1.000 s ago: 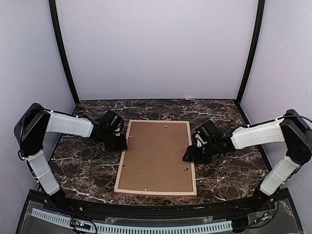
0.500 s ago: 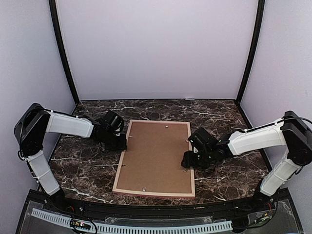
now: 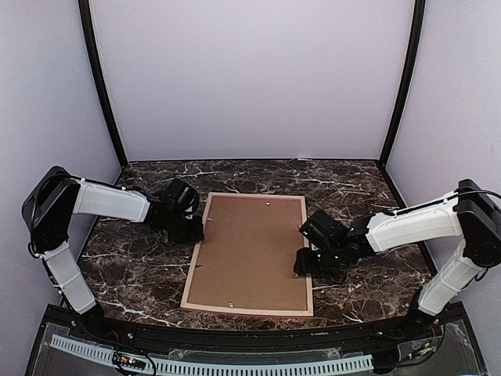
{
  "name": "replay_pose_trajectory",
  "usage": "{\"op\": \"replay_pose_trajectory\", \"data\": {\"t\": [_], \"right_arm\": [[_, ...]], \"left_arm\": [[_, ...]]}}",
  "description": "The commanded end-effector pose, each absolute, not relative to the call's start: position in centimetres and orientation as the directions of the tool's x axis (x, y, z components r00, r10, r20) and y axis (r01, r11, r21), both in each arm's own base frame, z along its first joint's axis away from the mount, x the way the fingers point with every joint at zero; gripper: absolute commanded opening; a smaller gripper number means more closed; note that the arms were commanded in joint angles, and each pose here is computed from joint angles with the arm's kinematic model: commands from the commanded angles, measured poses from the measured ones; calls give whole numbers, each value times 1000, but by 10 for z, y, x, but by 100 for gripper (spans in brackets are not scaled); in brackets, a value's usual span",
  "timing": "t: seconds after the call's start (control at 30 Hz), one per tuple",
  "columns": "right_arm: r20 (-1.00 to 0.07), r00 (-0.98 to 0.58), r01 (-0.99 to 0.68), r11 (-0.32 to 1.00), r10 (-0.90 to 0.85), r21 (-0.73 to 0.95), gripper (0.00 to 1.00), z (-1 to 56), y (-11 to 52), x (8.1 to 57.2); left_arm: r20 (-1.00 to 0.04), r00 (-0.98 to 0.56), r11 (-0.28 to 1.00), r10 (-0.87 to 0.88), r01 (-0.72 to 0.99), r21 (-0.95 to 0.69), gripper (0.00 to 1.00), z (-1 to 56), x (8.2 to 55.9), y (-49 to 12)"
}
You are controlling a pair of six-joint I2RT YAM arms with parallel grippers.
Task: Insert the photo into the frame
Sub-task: Press the fastener onto the backboard.
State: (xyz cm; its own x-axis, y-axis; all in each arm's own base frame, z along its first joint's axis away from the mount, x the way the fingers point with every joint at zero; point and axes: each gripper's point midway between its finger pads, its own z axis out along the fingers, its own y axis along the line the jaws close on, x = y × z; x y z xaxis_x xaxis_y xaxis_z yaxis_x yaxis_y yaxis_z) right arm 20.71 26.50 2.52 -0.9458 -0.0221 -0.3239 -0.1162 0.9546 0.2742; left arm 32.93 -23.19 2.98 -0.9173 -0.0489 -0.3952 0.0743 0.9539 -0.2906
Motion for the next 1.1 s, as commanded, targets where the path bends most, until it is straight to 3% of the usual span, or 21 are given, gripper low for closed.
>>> {"op": "replay_pose_trajectory", "data": {"t": [0.0,0.37,0.67,1.07], "right_arm": [[-285,-957,-106,979,-54,171,59,12,252,197],[-285,-945,-199,973,-160,116,54,14,250,195],[-253,-925,-333,925,-283,181,53,15,260,181],[-215,-927,-359,894,-308,267,55,18,257,178]], "left_arm": [[-383,-922,952,-45,77,-296,7,33,319,-230],[-384,-923,953,-39,81,-293,7,32,319,-229],[-384,-923,953,-37,82,-291,7,33,318,-229],[-387,-921,955,-36,83,-286,7,35,319,-229]]}}
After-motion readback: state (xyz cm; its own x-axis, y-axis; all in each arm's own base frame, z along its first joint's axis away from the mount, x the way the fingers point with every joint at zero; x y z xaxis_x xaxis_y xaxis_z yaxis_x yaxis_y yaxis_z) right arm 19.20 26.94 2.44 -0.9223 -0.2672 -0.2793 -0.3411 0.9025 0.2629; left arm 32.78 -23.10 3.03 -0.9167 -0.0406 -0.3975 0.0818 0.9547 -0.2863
